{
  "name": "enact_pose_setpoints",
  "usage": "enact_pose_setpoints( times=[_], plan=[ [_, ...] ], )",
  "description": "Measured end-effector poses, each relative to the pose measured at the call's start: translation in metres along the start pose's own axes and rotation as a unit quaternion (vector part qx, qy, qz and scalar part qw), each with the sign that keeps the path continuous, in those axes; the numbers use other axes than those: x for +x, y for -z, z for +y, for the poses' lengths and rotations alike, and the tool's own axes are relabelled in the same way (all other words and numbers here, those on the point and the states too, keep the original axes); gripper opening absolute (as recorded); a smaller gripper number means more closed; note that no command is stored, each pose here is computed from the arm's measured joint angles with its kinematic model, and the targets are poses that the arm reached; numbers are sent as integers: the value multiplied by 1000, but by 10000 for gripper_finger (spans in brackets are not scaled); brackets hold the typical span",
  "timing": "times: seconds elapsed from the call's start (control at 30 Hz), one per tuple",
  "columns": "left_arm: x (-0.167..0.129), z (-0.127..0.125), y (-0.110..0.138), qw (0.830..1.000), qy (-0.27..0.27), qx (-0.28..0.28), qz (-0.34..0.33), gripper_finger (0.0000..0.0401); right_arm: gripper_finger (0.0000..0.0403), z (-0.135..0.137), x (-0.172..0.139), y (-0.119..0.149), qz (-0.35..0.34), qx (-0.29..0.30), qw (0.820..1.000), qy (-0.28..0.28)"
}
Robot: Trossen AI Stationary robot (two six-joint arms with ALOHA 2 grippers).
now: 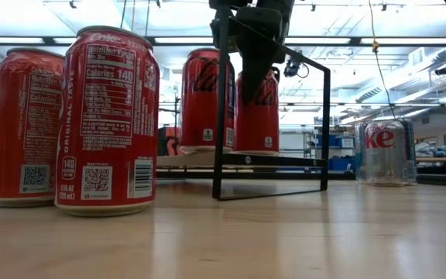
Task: Place canned beverage on shelf
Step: Put the red and black soda can on the shelf aligned with the other red and black soda can
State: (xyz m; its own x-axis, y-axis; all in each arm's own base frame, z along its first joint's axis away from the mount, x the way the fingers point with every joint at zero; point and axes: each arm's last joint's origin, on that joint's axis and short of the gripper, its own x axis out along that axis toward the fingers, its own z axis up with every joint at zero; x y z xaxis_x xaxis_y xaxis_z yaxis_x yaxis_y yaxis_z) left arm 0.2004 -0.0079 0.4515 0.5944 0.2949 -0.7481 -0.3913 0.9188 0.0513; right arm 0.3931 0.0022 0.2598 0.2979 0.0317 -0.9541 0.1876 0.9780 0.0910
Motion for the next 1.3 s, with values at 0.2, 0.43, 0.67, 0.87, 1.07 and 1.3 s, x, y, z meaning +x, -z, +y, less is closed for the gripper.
enact_pose_setpoints(
  times=[0.2,0.43,0.67,0.87,1.07,1.3],
  plan=[
    [0,0,0,1000,0,0,0,364,330,-1,0,1,7,3,1000,-9],
    [0,0,0,1000,0,0,0,363,353,-1,0,3,18,6,1000,-15],
    [0,0,0,1000,0,0,0,364,363,-1,-4,3,30,12,999,-18],
    [0,0,0,1000,0,3,0,364,363,-4,-15,1,38,17,999,-21],
    [0,0,0,1000,0,4,0,364,363,-5,-26,0,47,20,998,-29],
    [0,0,0,1000,0,8,0,364,364,-7,-48,-7,32,23,999,-36]
  ],
)
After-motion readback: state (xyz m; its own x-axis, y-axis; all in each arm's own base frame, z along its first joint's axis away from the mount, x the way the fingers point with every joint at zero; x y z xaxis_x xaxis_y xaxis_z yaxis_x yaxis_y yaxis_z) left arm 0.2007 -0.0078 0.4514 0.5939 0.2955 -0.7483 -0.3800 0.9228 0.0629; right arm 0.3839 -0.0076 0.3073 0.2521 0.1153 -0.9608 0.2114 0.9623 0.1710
